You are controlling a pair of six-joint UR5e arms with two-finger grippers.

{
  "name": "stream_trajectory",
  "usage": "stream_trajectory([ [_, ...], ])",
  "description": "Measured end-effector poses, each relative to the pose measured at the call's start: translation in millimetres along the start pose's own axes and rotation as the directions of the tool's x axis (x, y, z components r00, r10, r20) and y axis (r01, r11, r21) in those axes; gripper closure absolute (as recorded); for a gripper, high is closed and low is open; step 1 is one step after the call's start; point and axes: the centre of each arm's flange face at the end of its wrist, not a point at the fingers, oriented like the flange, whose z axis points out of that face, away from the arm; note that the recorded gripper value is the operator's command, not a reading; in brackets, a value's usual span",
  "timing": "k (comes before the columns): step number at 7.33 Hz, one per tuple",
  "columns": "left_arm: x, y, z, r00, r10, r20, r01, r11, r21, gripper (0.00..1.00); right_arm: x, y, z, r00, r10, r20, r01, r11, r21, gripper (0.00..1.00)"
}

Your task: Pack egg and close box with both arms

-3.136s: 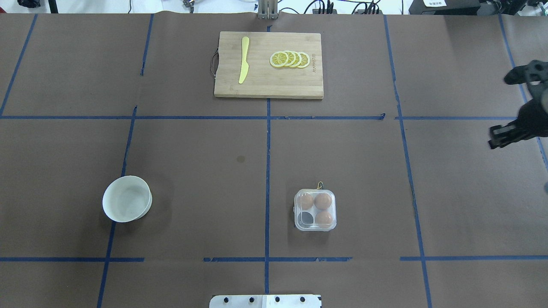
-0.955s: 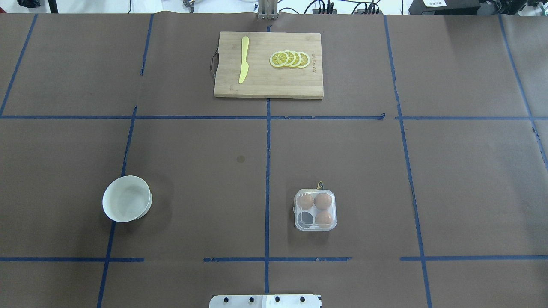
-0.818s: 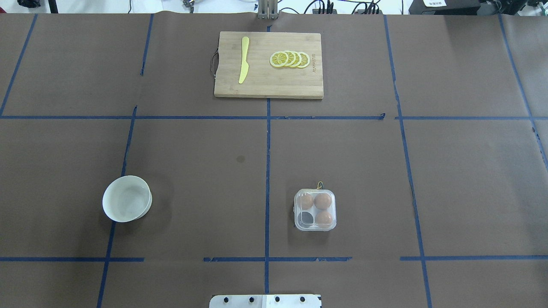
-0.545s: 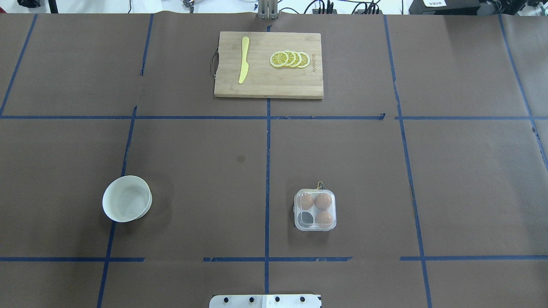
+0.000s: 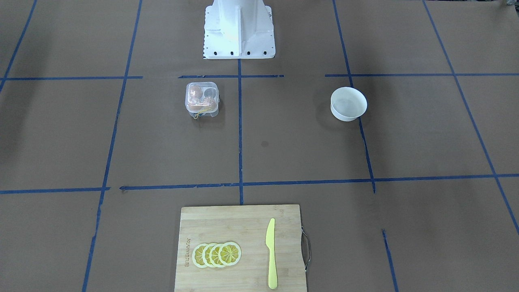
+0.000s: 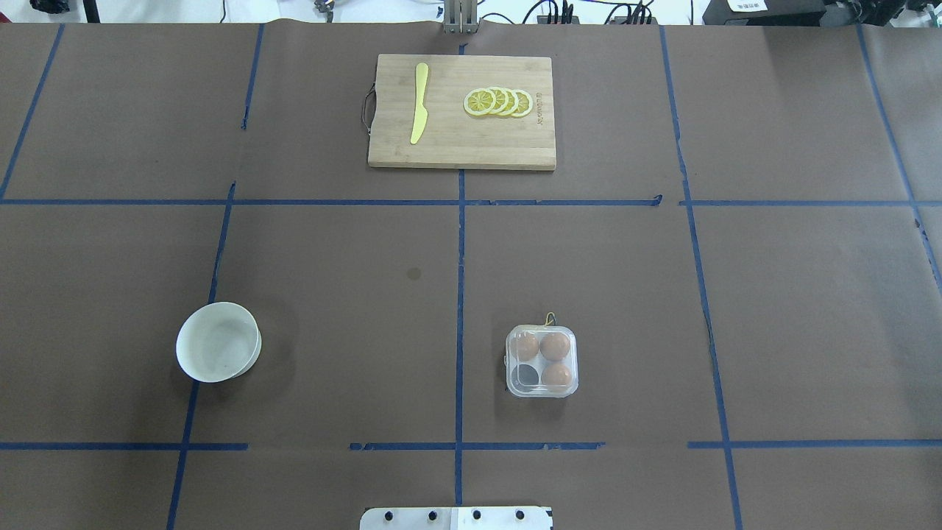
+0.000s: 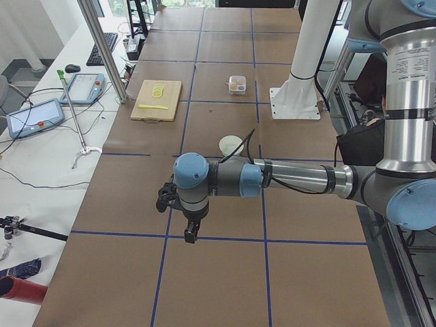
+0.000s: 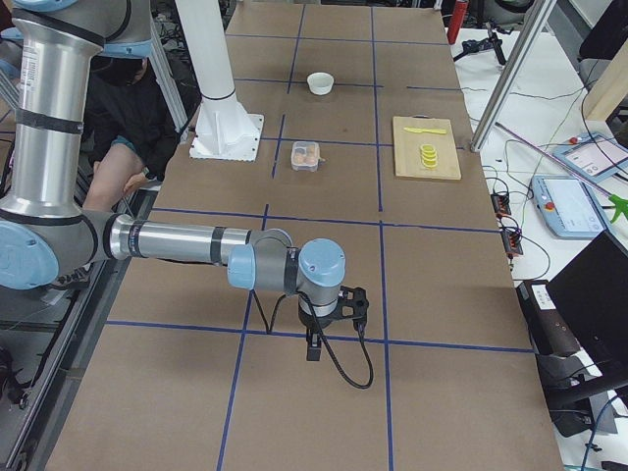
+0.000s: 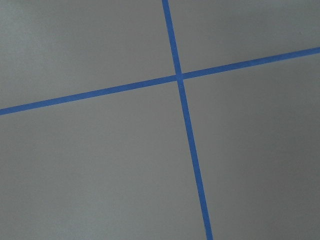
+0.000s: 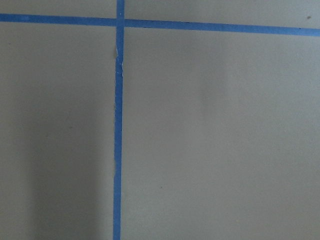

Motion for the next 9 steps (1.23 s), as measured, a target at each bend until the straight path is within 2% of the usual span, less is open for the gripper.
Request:
stream_trajectory([
  [9,1.3,-0.6,-1.5,1.0,0.004,0.002,-0.004,1.0,0.004,0.0,-2.5,-1.8,-1.6,1.0,-0.004,0.01,0.004,1.0,0.004,0.0],
])
